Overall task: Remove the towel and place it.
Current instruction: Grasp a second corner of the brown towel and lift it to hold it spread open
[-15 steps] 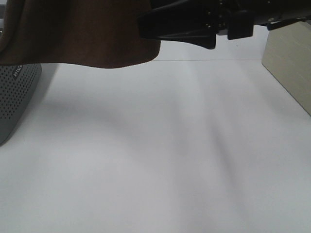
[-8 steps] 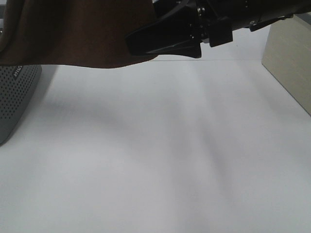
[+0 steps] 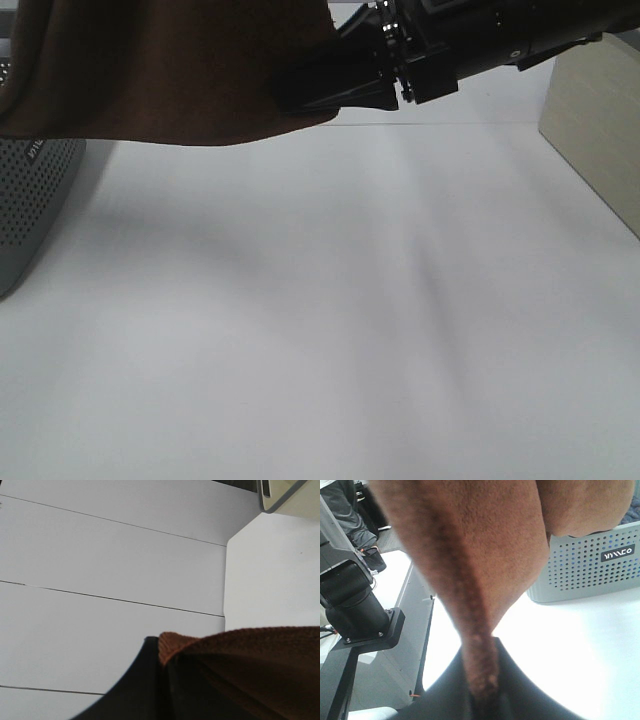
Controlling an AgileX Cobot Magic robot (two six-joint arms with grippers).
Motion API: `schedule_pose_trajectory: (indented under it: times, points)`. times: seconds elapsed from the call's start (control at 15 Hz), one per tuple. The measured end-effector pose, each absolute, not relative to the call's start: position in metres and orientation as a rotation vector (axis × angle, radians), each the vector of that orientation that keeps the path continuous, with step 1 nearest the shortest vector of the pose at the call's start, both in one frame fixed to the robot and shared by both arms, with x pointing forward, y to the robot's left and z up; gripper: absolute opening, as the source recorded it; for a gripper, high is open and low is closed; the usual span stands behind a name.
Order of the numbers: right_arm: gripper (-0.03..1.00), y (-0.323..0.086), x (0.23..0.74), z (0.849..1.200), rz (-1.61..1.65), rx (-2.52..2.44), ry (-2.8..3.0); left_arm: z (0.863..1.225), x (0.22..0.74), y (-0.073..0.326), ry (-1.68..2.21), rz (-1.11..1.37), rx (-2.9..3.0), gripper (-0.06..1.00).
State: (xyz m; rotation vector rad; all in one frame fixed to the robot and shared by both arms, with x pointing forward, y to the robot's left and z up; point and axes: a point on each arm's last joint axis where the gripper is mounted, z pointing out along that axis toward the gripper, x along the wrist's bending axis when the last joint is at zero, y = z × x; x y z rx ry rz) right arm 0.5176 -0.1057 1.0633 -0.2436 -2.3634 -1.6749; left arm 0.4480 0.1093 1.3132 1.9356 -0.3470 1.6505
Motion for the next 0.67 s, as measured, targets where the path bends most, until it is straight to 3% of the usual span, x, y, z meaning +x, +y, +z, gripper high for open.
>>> schedule_pose_trajectory:
  times: [0.07, 0.47, 0.67]
  points:
    - [0.01, -0.106, 0.518, 1.063, -1.674, -0.25, -2.36, 1.311, 0.448, 0.11, -0.343, 1.638, 1.96, 0.0]
    - [0.01, -0.106, 0.523, 1.068, -1.545, -0.545, -2.299, 1.306, 0.449, 0.112, -0.238, 1.543, 2.02, 0.0]
    - [0.01, -0.116, 0.525, 1.104, -1.316, -0.69, -2.469, 1.306, 0.449, 0.112, -0.201, 1.52, 2.015, 0.0]
